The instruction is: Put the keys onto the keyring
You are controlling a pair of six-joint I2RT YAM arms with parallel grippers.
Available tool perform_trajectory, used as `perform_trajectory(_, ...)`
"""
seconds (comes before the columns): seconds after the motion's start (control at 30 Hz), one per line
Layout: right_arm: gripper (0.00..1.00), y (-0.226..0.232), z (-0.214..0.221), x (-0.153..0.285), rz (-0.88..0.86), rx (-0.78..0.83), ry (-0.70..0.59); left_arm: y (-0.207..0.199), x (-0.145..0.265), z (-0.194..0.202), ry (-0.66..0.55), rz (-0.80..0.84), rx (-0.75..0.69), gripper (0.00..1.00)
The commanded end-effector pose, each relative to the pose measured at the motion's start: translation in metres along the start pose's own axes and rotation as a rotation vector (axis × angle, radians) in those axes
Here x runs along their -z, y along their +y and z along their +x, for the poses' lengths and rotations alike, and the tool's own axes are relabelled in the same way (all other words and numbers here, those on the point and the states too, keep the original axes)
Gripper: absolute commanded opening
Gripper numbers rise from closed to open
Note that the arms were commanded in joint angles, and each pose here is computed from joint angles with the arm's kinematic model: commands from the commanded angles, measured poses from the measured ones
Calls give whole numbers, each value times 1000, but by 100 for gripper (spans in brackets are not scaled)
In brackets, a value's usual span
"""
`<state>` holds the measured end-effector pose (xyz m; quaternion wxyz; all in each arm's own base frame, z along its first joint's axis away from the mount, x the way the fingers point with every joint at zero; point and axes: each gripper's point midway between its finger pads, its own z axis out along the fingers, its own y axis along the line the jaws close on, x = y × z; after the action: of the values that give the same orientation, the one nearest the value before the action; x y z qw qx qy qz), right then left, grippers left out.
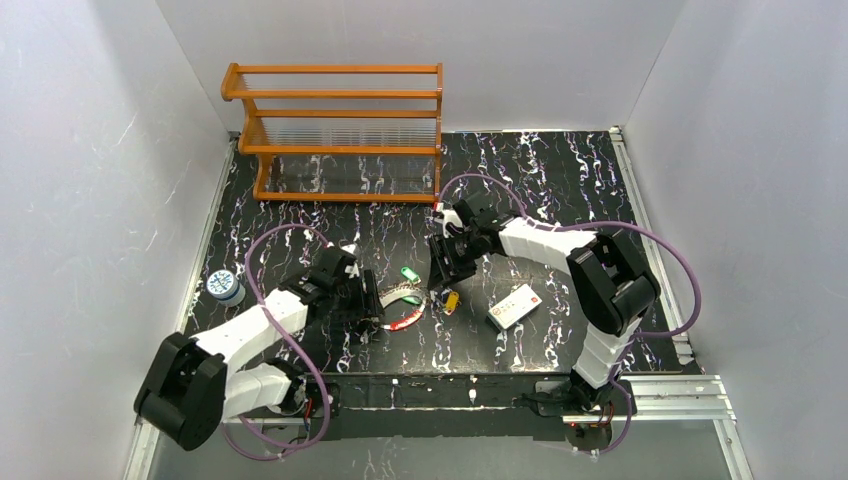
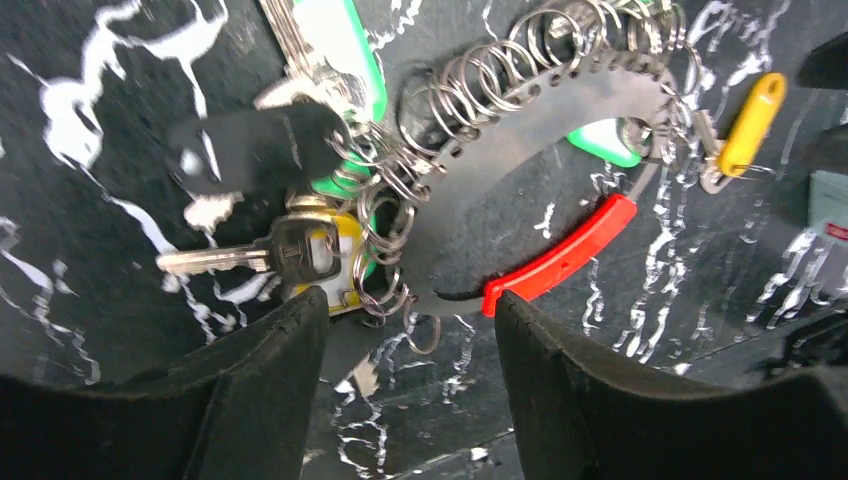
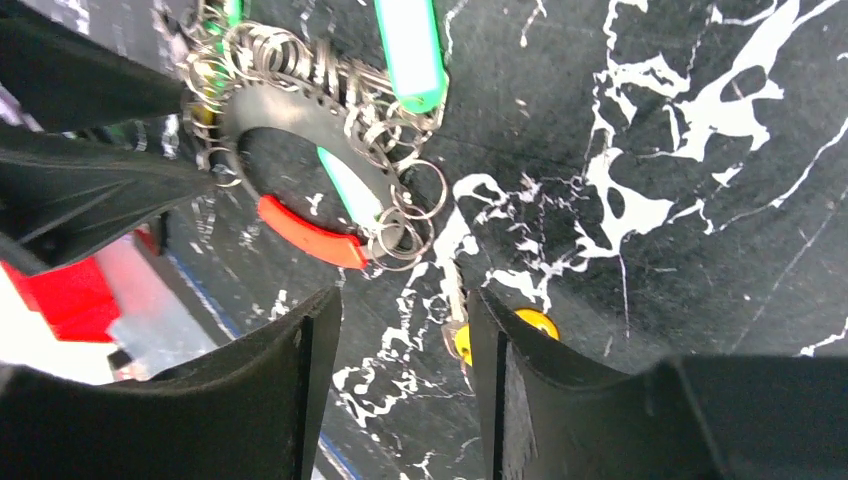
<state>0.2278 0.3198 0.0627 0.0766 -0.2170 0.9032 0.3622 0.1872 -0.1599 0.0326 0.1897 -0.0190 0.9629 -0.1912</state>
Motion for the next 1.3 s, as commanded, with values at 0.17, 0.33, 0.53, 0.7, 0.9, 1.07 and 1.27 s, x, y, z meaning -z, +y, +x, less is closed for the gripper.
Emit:
perform_trajectory(0.17, 57, 11, 1, -13, 187, 255, 25, -15, -1, 30, -8, 51, 295, 59)
perform_trajectory(0.33, 55, 11, 1, -23, 262, 326, 28, -11, -5, 41, 6, 31, 329, 56)
perform_trajectory(0.53, 49, 1, 3, -29, 362, 379, 39, -3, -3, 45, -7, -13, 318, 56)
perform_trajectory(0.7, 40, -8, 0, -26, 457, 426, 29, 8, -3, 48, 1, -68, 295, 56)
perform_trajectory(0.9, 12, -5, -7, -19, 486, 455, 8, 19, -4, 45, -12, -138, 264, 55)
perform_trajectory(1.07, 1, 6, -7, -15, 448, 459, 6, 29, 0, 35, -26, -220, 204, 55)
perform_trajectory(1.27, 1, 32, -5, -12, 334, 439, 6, 38, 14, 11, -55, -350, 91, 55)
